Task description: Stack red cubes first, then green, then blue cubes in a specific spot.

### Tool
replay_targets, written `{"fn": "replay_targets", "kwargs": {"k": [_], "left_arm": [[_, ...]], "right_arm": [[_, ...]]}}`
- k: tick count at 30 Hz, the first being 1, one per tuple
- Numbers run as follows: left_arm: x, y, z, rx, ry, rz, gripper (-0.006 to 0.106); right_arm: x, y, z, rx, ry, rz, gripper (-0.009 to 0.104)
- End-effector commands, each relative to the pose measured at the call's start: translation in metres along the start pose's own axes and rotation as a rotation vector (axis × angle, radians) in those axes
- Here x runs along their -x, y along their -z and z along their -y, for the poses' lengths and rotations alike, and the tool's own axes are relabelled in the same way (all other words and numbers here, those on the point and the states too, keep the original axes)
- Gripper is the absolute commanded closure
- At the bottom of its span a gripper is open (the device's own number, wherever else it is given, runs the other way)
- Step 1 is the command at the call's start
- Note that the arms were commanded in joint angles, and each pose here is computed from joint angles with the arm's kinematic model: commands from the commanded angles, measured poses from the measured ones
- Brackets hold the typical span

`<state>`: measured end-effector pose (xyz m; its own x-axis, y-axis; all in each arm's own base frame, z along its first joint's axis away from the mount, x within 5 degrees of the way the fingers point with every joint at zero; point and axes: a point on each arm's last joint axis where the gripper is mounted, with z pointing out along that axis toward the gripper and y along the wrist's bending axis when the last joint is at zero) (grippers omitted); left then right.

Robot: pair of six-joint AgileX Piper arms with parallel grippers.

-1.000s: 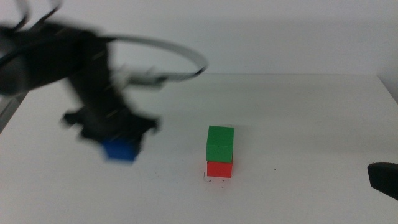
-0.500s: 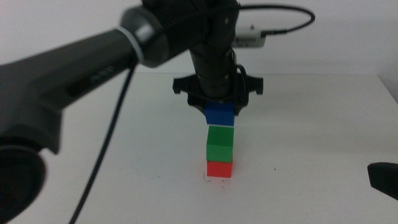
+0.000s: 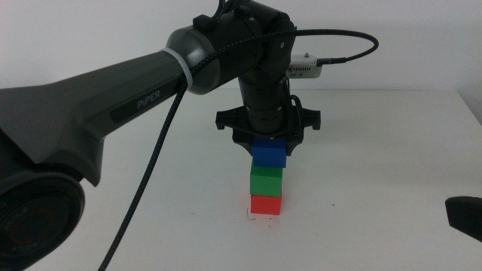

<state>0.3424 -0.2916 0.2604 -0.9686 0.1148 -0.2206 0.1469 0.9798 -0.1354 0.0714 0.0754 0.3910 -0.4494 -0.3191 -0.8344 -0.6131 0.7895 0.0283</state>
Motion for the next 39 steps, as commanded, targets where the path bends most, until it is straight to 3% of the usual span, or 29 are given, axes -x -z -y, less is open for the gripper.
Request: {"fn": "replay_targets", "kwargs": {"k": [1,9,21,39], "left_arm": [[-0.001,0.002,0.002,-0.014,0.011,-0.003,0.102],[-0.011,0.042,-0.008,-0.025,0.013,0.059,0.102],[-0.012,0.020,-0.010,0.018,0.020,0.018,0.102],[-0.013,0.011,-0.005,-0.020,0.028,-0.015,0.102]], "right_arm": [[0.000,0.001,0.000,0.002,0.005,0.011,0.002],[0.000,0.001,0.000,0.002,0.005,0.011,0.002],[0.000,0.001,0.000,0.002,0.005,0.011,0.002],[0.000,0.001,0.000,0.002,0.005,0.011,0.002]]}}
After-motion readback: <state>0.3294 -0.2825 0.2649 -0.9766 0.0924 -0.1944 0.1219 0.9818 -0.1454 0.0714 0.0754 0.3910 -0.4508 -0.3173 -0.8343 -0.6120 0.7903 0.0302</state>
